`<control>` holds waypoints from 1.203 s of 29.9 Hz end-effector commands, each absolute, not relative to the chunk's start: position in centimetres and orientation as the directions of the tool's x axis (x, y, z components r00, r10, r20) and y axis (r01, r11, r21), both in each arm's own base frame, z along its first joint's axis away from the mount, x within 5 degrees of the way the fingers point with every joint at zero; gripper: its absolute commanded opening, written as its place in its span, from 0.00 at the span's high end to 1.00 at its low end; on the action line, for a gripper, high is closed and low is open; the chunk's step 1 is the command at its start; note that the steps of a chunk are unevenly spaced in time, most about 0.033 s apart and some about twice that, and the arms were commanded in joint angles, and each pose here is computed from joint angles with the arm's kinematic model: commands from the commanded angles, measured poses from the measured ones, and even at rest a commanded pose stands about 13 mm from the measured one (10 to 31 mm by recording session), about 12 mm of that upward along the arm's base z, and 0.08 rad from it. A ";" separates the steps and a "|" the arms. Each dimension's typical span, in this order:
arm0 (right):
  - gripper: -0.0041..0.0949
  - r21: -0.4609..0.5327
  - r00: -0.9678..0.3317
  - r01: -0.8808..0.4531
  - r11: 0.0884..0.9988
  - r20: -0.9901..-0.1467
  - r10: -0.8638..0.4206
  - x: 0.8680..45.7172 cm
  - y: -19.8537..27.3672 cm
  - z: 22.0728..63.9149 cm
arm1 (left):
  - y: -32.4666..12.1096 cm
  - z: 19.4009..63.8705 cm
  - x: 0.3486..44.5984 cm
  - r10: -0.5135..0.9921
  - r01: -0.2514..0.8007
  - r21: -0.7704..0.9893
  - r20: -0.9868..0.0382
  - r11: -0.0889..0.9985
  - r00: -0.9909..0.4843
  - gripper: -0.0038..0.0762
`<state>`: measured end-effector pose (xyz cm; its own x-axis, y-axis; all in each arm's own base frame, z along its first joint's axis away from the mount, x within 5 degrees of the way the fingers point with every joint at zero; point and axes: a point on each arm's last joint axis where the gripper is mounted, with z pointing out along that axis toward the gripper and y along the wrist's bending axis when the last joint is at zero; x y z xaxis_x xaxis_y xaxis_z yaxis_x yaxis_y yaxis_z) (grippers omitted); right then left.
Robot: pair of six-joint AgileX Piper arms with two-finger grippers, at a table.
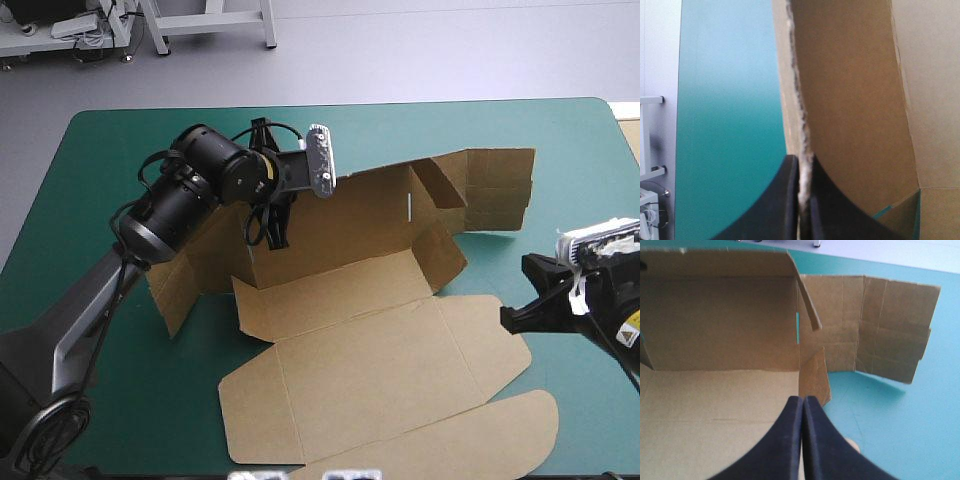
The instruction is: Fold the box
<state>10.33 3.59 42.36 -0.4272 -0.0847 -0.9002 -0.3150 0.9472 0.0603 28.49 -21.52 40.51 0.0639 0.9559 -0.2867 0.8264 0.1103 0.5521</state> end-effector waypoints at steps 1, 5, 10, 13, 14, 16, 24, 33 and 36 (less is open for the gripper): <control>0.98 0.053 -0.329 -0.309 0.949 -0.943 -0.055 11.4 3.8 45.7 | -21.3 42.2 26.3 0.947 0.780 0.619 -0.297 0.096 0.120 0.96; 0.98 0.051 -0.354 -0.309 0.950 -0.933 -0.065 13.0 4.3 47.2 | -20.7 42.0 24.7 0.923 0.737 0.664 -0.350 0.124 0.160 0.96; 0.98 0.008 -0.361 -0.327 0.945 -0.925 -0.116 15.6 5.0 48.9 | -18.6 42.1 22.3 0.884 0.632 0.760 -0.390 0.151 0.257 0.96; 0.98 0.002 -0.361 -0.330 0.944 -0.924 -0.125 17.4 5.6 50.0 | -17.4 40.6 21.2 0.889 0.601 0.789 -0.358 0.124 0.287 0.96; 0.98 -0.004 -0.364 -0.332 0.943 -0.922 -0.132 18.0 5.7 50.3 | -17.1 40.1 20.9 0.887 0.592 0.798 -0.352 0.118 0.299 0.96; 0.98 -0.018 -0.374 -0.340 0.940 -0.915 -0.152 19.3 6.1 51.0 | -16.7 39.1 20.4 0.885 0.562 0.822 -0.328 0.096 0.329 0.96; 0.98 -0.023 -0.467 -0.364 0.931 -0.861 -0.204 24.5 7.8 51.9 | -16.4 36.9 19.8 0.863 0.424 0.906 -0.221 0.009 0.454 0.96; 0.98 0.040 -0.579 -0.355 0.934 -0.794 -0.186 32.0 8.8 50.3 | -16.9 37.4 19.9 0.831 0.364 0.931 -0.223 0.027 0.509 0.96; 0.98 0.113 -0.624 -0.344 0.932 -0.770 -0.137 34.3 8.3 48.8 | -17.0 37.6 19.9 0.822 0.336 0.942 -0.209 0.023 0.529 0.96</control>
